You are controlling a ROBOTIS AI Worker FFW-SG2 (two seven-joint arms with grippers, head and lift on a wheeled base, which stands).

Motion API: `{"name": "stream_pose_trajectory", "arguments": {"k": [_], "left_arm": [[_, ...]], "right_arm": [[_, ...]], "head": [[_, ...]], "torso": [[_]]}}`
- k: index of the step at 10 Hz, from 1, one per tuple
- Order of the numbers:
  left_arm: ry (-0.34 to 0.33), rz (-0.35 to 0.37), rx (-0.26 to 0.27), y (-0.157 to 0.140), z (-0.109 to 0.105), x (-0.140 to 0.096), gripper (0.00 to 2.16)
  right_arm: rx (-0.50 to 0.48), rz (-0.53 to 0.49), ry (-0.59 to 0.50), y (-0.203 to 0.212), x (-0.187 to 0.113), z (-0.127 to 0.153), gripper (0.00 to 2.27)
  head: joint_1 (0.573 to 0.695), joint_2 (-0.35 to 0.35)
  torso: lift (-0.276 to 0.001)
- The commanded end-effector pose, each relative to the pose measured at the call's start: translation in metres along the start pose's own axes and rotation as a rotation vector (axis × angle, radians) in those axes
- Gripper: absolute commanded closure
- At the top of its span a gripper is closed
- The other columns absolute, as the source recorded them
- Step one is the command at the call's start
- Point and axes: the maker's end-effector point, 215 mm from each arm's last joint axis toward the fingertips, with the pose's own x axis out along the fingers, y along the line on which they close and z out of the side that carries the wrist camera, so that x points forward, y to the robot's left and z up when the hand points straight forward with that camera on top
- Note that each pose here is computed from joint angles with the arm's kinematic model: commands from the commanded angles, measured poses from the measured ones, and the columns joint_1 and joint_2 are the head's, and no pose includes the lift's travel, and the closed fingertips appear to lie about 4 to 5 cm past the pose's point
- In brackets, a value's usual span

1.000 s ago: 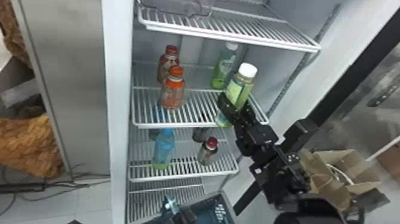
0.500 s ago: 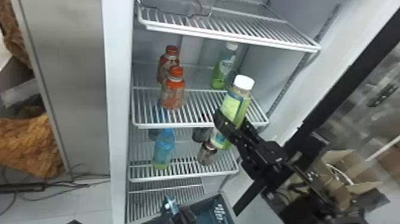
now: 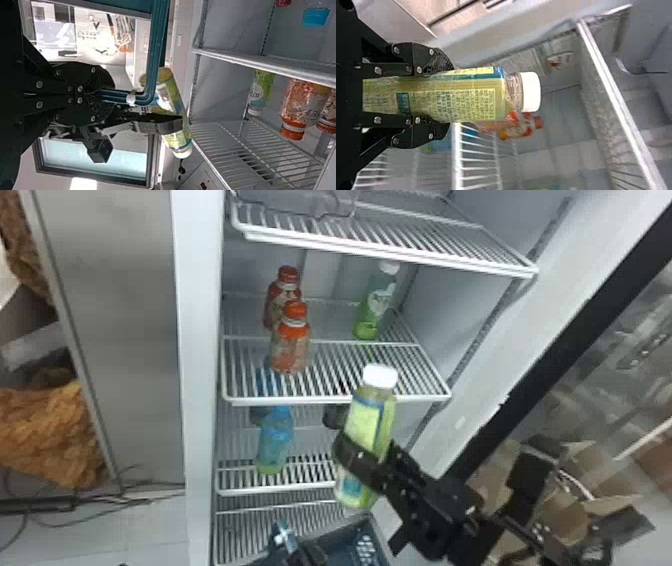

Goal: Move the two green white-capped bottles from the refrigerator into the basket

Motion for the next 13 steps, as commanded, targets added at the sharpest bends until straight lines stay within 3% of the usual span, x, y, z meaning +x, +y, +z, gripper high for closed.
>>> {"name": "stream_pose_trajectory", "arguments": {"k": [1, 4, 6, 9, 13], "left_arm": [[-0.009, 0.003, -0.002, 0.001, 0.001, -0.003, 1.21], [-0.011, 0.007, -0.004, 0.003, 0.000, -0.005, 1.21], [-0.015, 0.011, -0.004, 0.004, 0.000, -0.006, 1.21], [-0.013, 0.013, -0.002, 0.005, 0.000, -0.007, 1.22], [-0.008, 0.011, 0.000, 0.004, -0.001, -0.005, 1.21]], "right_arm": [[0.023, 0.016, 0.077, 0.016, -0.013, -0.019, 0.94], [0.013, 0.005, 0.221, 0.035, -0.049, -0.040, 0.94], [-0.011, -0.057, 0.332, 0.029, -0.078, -0.056, 0.94], [-0.017, -0.120, 0.368, 0.014, -0.092, -0.062, 0.94], [0.067, -0.142, 0.455, 0.008, -0.101, -0.105, 0.94]], "head": [[0.695, -0.350], [0.695, -0.350], [0.695, -0.350], [0.695, -0.350], [0.695, -0.350]], "torso": [[-0.004], [-0.004], [-0.004], [-0.004], [-0.004]]}}
